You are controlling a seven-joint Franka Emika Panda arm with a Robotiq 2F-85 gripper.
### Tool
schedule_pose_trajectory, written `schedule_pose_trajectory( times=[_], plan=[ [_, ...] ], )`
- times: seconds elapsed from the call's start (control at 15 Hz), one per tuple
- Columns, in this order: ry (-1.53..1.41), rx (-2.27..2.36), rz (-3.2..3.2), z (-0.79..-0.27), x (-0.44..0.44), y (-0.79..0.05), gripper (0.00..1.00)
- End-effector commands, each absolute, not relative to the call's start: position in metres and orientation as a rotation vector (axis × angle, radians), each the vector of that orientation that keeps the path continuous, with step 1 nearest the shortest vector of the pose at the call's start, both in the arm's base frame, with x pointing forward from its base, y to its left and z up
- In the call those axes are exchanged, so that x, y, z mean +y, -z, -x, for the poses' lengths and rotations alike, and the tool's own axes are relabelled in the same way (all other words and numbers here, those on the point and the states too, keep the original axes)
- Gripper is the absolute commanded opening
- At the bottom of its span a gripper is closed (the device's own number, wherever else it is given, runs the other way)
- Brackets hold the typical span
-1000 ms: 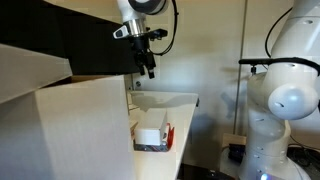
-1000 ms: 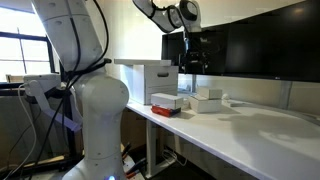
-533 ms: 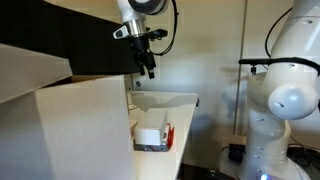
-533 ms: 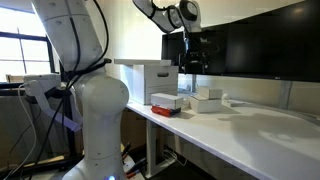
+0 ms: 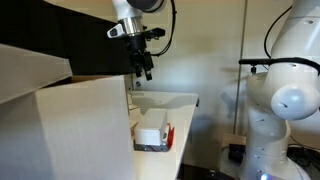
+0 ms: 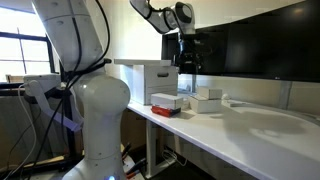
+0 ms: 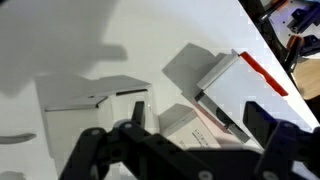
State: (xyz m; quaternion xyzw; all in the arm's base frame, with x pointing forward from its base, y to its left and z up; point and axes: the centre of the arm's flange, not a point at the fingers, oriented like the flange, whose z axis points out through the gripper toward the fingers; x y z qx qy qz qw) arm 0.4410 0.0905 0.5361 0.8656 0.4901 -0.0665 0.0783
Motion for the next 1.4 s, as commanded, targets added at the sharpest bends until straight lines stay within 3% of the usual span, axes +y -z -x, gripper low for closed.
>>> schedule_pose_trajectory(
  times=[0.0, 0.73, 1.33],
  plan=[
    [0.198, 1.557, -2.580, -0.423, 0.128, -0.537, 1.00],
    [0.236, 1.923, -2.568, -0.367, 0.134, -0.499, 1.00],
    [0.219, 2.215, -2.304, -0.393, 0.142, -0.471, 1.00]
  ],
)
